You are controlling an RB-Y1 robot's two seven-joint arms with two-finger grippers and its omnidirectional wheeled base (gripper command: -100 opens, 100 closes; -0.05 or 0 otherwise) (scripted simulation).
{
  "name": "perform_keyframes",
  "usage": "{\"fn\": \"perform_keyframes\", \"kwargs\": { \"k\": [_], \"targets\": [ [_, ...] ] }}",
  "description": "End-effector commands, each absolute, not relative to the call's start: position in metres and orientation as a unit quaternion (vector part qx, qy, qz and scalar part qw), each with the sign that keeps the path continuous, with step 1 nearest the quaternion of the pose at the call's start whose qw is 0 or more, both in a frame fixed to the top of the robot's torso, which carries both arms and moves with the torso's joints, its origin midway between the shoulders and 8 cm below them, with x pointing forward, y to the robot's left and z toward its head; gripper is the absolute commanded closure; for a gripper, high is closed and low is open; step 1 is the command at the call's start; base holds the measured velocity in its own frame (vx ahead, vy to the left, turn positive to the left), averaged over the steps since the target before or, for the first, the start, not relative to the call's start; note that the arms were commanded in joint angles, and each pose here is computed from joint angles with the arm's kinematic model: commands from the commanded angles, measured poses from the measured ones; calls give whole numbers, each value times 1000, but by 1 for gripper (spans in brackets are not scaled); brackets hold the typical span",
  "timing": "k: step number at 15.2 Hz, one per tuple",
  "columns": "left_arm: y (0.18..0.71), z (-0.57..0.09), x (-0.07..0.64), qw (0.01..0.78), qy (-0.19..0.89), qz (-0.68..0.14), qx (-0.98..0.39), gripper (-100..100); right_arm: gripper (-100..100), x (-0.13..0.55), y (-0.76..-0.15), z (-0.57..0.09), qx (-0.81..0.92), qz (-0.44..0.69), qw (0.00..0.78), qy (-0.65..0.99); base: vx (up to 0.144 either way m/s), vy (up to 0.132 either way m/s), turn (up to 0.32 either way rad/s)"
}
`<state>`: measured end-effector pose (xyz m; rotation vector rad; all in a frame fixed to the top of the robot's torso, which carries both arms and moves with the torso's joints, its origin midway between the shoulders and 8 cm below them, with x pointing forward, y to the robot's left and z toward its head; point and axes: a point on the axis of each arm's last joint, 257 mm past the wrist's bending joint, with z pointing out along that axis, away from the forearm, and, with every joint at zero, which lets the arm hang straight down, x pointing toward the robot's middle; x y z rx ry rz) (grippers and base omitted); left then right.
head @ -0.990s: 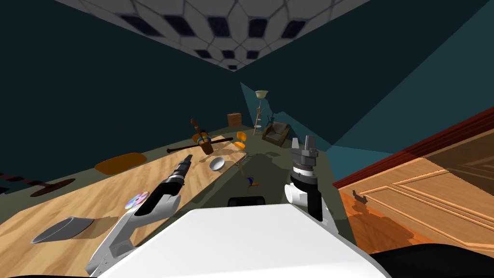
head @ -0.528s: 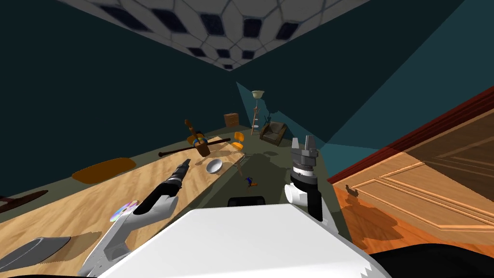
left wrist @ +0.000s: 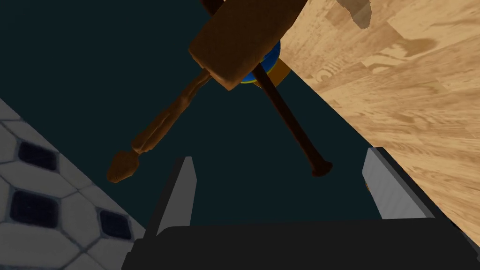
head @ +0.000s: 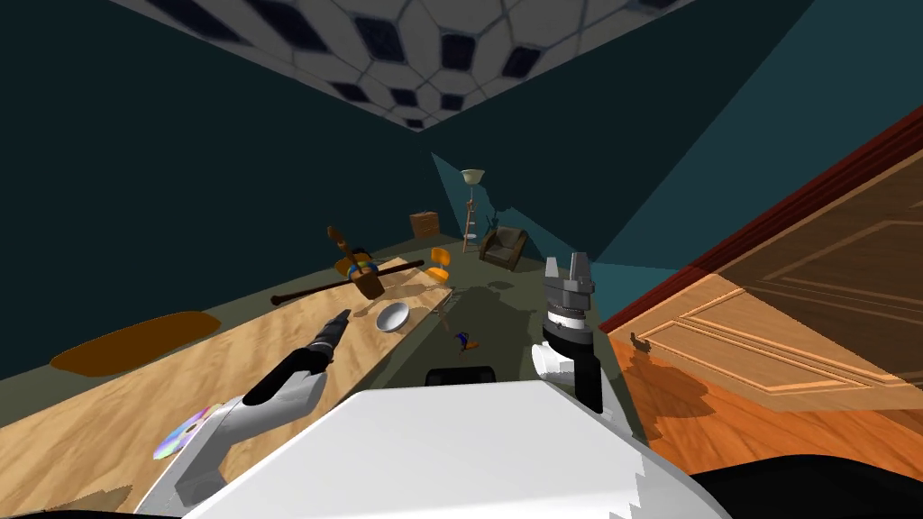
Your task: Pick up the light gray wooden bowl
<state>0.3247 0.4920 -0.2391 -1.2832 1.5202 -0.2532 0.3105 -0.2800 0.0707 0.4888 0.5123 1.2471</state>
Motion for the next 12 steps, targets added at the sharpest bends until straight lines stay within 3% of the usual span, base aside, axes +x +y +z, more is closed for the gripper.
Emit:
{"fn": "perform_keyframes", "kwargs": {
  "k": [1, 12],
  "targets": [
    [504, -257, 311, 514, 643, -88, -560, -100, 0, 311, -280, 71, 224, 571, 754, 235, 45, 16, -183],
    [519, -319, 250, 411, 652, -27, -637, -100, 0, 311, -280, 71, 224, 571, 754, 235, 49, 21, -152]
  ]
}}
